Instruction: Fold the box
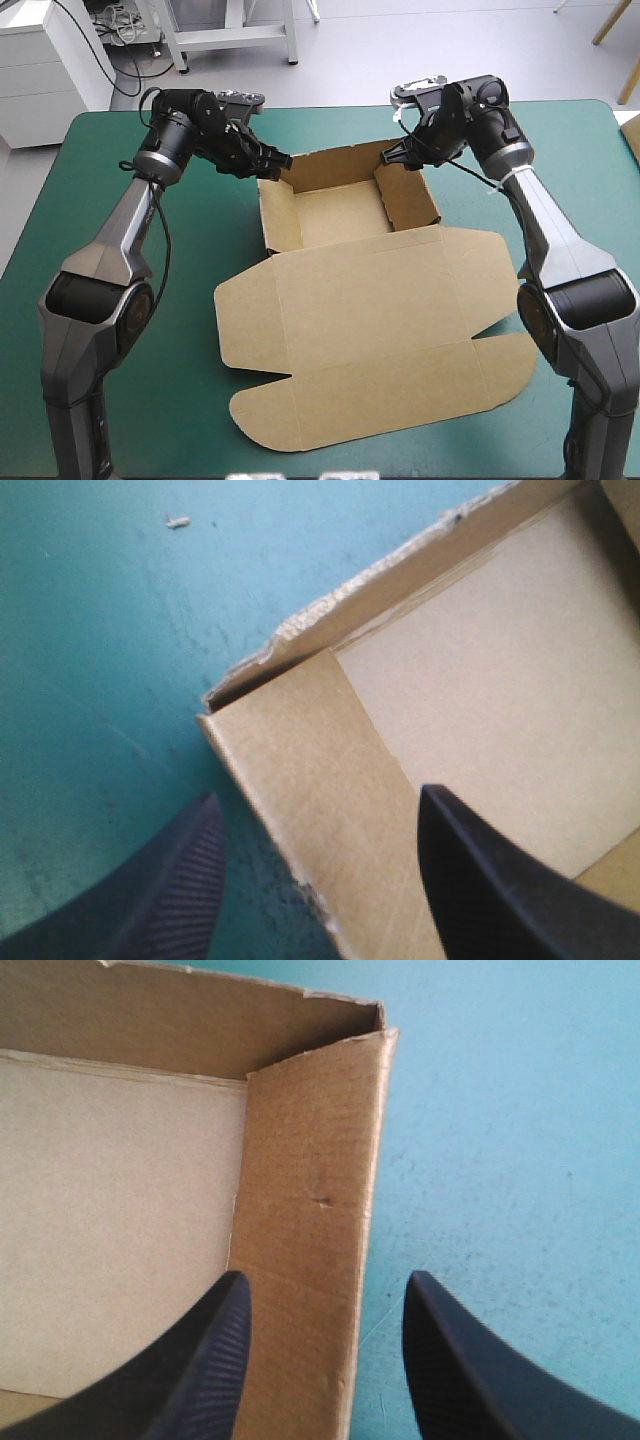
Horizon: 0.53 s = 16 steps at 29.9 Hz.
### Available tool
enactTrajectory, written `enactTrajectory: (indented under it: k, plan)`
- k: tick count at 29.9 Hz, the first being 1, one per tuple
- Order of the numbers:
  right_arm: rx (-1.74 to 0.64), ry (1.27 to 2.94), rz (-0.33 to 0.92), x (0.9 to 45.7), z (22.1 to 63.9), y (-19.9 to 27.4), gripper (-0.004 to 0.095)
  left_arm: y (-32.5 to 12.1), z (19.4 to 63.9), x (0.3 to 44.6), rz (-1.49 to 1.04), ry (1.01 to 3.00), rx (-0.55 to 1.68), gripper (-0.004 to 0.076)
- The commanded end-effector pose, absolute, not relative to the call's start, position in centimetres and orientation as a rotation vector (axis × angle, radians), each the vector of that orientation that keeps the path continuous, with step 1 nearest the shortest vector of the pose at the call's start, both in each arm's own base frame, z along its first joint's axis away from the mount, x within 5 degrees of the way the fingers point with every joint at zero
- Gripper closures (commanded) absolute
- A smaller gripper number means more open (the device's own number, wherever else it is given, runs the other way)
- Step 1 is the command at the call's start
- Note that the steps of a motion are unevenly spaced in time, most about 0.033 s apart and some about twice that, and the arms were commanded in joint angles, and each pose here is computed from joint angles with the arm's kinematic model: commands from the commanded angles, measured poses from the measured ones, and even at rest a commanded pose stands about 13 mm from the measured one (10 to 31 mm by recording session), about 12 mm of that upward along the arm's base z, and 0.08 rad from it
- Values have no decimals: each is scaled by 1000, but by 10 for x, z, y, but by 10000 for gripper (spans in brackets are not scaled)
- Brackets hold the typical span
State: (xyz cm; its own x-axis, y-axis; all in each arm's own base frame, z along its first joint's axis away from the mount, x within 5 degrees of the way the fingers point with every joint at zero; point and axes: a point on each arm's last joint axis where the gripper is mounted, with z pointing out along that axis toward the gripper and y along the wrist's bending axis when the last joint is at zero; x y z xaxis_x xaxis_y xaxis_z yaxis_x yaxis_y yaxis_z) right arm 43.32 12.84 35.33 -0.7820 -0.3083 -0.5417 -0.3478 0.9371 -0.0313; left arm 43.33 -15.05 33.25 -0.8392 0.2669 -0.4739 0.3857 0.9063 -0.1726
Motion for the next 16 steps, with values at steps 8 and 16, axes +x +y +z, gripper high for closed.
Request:
enactTrajectory:
  k: [8,16]
  plan:
    - [-428,2289,95,388,441,112,460,-127,460,356,-338,2324,474,325]
    - [-424,2266,106,381,451,110,461,-108,513,296,-318,2176,487,335]
